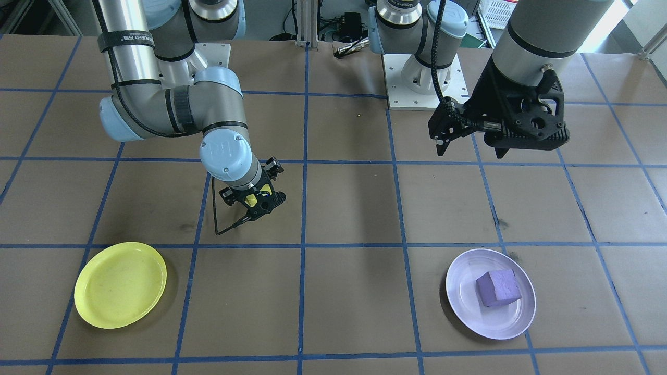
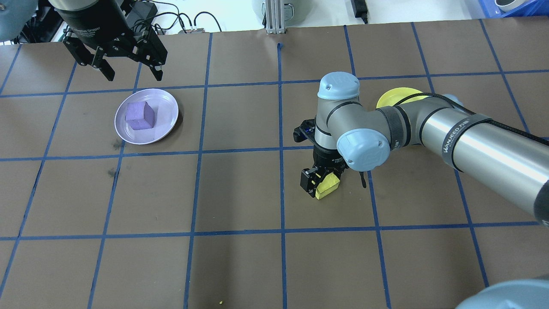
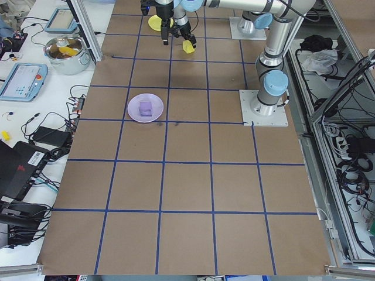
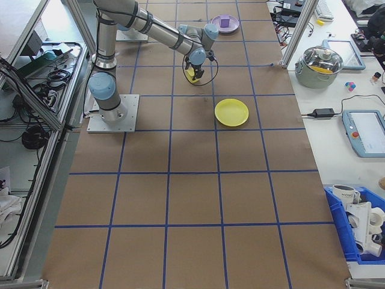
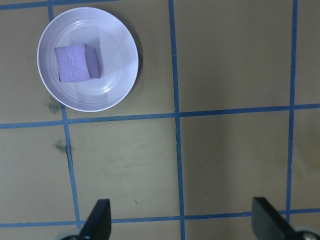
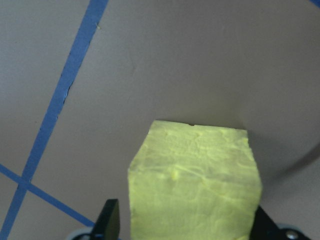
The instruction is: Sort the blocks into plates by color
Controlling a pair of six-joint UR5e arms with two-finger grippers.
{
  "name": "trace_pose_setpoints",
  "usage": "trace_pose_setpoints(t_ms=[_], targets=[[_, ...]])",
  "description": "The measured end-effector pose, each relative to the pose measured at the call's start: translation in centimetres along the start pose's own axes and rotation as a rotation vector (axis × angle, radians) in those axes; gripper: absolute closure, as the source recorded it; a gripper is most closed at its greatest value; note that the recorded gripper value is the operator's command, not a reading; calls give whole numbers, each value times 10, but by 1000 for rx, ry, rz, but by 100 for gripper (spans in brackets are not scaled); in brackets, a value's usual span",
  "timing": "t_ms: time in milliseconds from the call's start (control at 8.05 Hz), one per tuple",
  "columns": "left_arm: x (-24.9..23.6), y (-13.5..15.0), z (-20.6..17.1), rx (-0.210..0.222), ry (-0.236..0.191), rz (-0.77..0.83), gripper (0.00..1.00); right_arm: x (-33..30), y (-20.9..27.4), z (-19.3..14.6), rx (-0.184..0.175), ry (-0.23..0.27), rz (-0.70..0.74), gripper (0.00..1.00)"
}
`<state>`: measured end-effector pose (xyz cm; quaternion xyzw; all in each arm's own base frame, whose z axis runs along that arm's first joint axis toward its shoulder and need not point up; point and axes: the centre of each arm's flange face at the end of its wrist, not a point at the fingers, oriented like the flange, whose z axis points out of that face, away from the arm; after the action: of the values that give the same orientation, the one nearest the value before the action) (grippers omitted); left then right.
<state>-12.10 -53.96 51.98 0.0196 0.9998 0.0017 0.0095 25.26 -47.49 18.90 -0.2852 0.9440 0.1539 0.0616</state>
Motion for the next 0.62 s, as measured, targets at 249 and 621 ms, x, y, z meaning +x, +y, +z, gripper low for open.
trace_pose_setpoints(t_ms=[249,621], targets=[[-4,1,-1,2,1,-19,0,0,-1,-5,24,16,-5,100],[-7,5,-7,12,-12,-24,0,0,1,-41,92,67,-3,100]])
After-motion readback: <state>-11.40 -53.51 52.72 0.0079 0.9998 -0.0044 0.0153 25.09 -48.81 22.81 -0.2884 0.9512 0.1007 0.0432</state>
